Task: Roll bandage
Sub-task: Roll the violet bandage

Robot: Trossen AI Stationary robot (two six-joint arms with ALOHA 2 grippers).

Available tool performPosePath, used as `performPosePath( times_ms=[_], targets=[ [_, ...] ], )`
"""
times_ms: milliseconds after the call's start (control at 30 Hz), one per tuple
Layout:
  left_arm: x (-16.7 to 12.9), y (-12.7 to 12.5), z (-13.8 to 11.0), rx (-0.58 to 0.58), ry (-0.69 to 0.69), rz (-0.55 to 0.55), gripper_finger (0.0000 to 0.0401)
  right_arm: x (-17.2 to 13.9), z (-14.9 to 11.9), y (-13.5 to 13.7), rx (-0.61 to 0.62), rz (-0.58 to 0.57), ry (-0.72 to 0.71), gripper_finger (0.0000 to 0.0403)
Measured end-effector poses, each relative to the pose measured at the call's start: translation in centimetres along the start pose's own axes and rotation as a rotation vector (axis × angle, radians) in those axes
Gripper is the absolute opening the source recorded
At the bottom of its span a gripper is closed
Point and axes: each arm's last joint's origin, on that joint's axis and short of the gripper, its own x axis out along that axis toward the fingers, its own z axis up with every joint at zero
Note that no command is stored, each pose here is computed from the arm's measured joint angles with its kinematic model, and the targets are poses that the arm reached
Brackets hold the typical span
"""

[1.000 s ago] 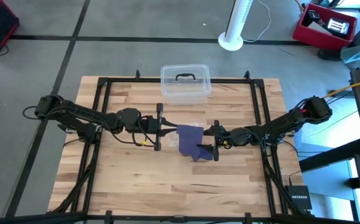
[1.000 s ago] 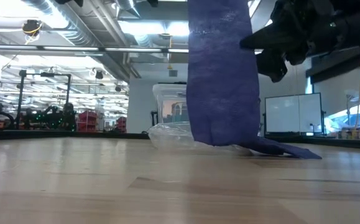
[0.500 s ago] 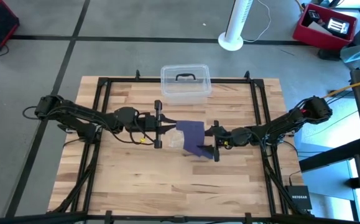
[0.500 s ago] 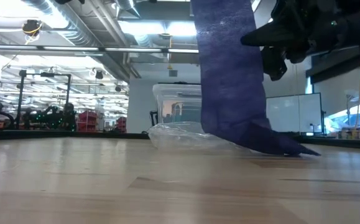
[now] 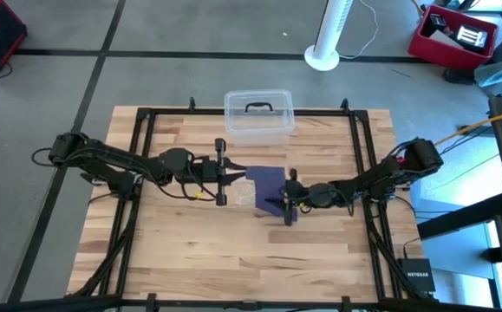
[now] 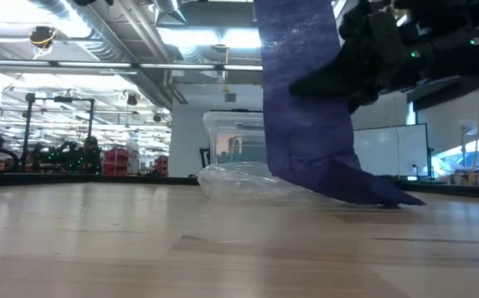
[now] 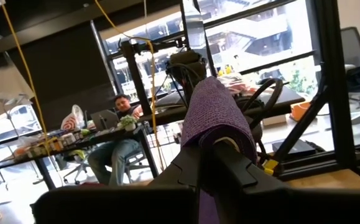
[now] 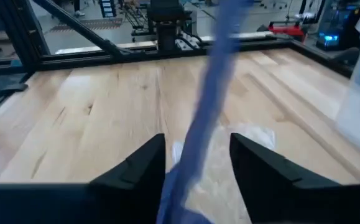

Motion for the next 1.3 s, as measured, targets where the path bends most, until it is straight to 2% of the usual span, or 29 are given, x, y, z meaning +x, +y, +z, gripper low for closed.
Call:
performPosePath(
  times_ms=[67,200,233,333,400,533,633,733,933,1300],
  targets=[
    [0.0,0.0,0.0,-0.007,-0.002,-0.003,0.0013,0.3,0.2,0.1,-0.028,-0.009,-0.006,0.0138],
    [-0.1,-0.1,0.2,-0.017,-0.014,-0.029,0.0013,0.4,0.1,0.0,-0.075,-0.035,0.012,0.0030],
    [-0.1,0.0,0.3,-0.018,-0.016,-0.030,0.0013,0.3,0.0,0.1,-0.088,-0.035,0.021,0.0016],
    [-0.6,0.1,1.3,-0.062,-0.055,-0.029,0.0013,0.3,-0.2,0.2,-0.093,-0.031,0.036,0.0018],
    [-1.0,0.2,2.4,-0.105,-0.128,-0.023,0.0013,0.2,-0.2,0.4,-0.094,-0.023,0.034,0.0009],
    [-1.7,0.4,3.7,-0.016,-0.178,0.019,0.0013,0.1,0.2,0.7,-0.099,-0.011,-0.002,0.0009],
    [-1.9,1.1,3.8,0.053,-0.145,0.144,0.0013,0.1,0.5,0.7,-0.094,-0.003,-0.028,0.0005],
    [-1.8,1.6,3.4,0.089,-0.093,0.205,0.0013,0.1,0.6,0.8,-0.091,0.001,-0.040,0.0006],
    [-1.7,2.0,2.1,0.153,0.061,0.256,0.0012,-0.3,0.7,2.1,-0.099,0.048,-0.046,0.0004],
    [-1.7,1.9,1.5,0.204,0.122,0.238,0.0004,-0.1,1.0,2.4,-0.105,0.054,-0.039,0.0002]
  ],
)
